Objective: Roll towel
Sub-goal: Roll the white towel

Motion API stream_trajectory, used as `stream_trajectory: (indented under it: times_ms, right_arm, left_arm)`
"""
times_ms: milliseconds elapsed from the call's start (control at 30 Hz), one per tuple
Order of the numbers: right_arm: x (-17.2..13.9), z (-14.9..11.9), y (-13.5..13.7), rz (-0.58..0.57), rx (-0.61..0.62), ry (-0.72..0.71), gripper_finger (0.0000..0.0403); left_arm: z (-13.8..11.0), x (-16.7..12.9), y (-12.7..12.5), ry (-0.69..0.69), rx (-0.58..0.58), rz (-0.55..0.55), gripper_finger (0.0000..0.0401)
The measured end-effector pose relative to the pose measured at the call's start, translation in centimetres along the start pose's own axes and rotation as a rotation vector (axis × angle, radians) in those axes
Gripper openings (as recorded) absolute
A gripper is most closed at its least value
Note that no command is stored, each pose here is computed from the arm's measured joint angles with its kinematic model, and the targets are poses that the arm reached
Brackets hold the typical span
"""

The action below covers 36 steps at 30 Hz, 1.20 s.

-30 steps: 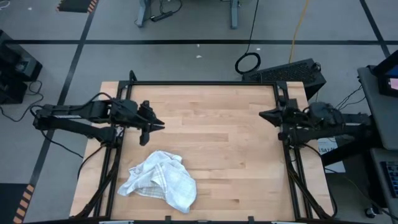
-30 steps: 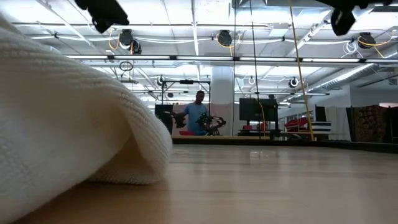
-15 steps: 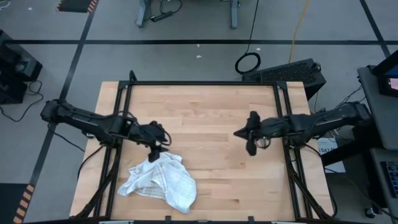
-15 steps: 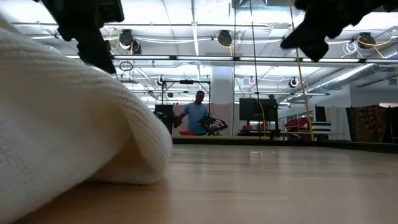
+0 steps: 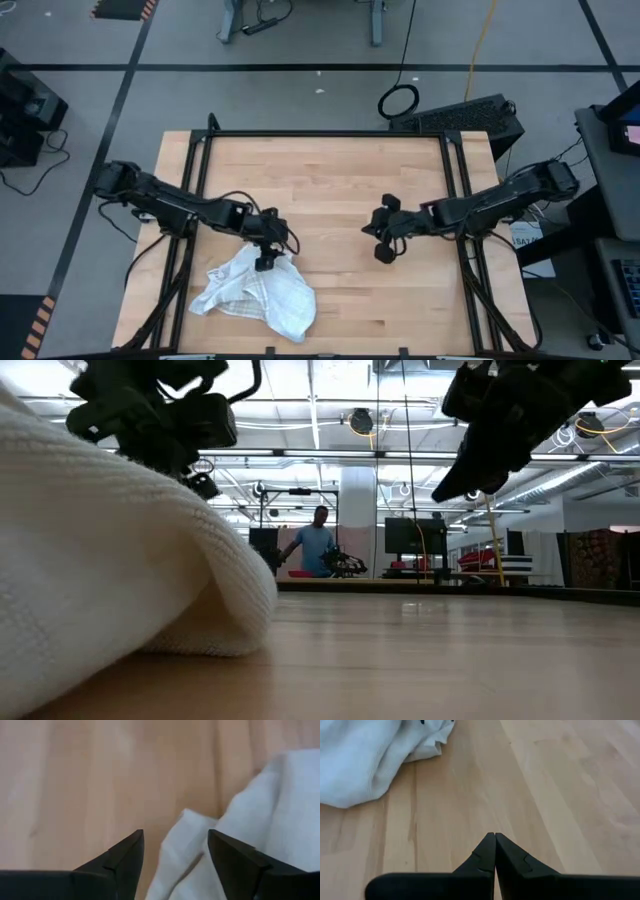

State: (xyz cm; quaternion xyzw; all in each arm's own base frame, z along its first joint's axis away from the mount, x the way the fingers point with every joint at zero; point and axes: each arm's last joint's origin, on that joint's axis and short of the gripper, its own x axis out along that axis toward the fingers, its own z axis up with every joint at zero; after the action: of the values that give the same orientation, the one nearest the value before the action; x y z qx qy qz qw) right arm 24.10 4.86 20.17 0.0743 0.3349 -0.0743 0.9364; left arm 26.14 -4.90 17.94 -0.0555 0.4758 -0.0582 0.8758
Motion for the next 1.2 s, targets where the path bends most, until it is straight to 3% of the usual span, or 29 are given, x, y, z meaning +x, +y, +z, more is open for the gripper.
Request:
stream_trajectory:
  times_ms: [233,567,767,967,1200]
  right_arm:
    - [2.1,-0.5,0.4,-0.002,-0.047,0.019,0.0000]
    - [2.6,-0.7,0.5,-0.003,-0.052,0.025,0.0000]
    - [2.6,-0.7,0.6,-0.002,-0.049,0.023,0.0000]
    - [2.7,-0.3,0.7,0.011,-0.024,-0.020,0.0000]
    - [4.0,1.0,1.5,0.067,-0.006,-0.198,0.0000]
  left_arm:
    - [0.7,1.5,0.7,-0.024,0.003,-0.164,0.0169]
    - [-0.4,4.3,1.3,0.081,0.095,-0.186,0.0155]
    - [-0.1,4.4,0.7,0.037,0.193,-0.199,0.0019]
    - [2.3,1.6,0.1,-0.066,0.268,-0.043,0.0009]
    - [5.4,-4.6,-0.7,-0.225,0.376,0.211,0.0007]
